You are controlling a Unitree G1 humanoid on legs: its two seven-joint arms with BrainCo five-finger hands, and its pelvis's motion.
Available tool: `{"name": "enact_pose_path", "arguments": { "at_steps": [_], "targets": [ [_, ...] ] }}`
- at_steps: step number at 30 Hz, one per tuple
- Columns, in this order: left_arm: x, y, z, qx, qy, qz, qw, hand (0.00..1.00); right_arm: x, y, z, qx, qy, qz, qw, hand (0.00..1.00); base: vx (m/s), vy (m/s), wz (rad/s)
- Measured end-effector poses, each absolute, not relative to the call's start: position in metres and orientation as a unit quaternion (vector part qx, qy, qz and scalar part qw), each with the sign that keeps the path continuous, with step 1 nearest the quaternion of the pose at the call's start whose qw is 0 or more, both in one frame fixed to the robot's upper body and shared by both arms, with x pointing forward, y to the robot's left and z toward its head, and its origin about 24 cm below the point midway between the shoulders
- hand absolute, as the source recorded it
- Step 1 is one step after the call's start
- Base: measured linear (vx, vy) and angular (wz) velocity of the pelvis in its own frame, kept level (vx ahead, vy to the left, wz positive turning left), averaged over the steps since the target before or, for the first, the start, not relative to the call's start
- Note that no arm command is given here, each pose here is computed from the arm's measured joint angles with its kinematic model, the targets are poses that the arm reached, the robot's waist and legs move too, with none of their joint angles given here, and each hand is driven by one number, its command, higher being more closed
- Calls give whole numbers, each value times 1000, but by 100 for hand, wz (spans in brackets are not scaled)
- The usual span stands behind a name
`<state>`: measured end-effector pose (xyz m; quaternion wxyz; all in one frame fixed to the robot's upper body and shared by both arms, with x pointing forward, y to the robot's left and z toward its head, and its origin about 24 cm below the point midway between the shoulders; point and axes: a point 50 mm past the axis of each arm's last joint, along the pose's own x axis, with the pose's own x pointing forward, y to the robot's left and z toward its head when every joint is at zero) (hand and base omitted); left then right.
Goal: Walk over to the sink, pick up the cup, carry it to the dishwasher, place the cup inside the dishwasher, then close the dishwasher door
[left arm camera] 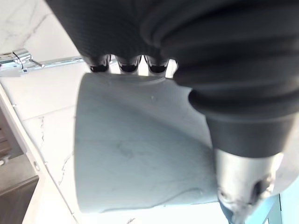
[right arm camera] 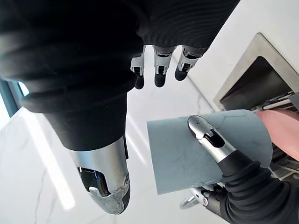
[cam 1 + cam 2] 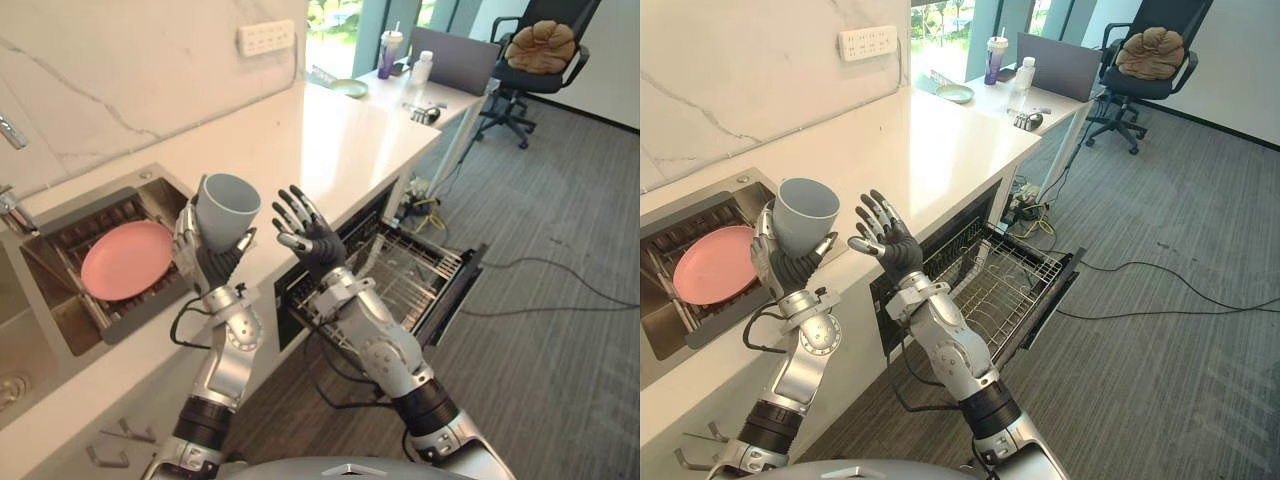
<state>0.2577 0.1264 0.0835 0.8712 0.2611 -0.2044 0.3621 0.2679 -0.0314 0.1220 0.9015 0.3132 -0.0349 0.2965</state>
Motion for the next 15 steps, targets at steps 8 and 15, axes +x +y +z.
{"name": "enact_pose_path", "arguments": {
  "at_steps": [8, 15],
  "targets": [
    [257, 115, 82, 290, -198, 345, 870, 100, 269, -24, 118, 303, -15, 275, 912, 0, -19, 2, 2],
    [257, 99, 85, 287, -215, 317, 878, 100, 272, -21, 119, 292, -10, 257, 921, 0, -21, 2, 0]
  ]
}}
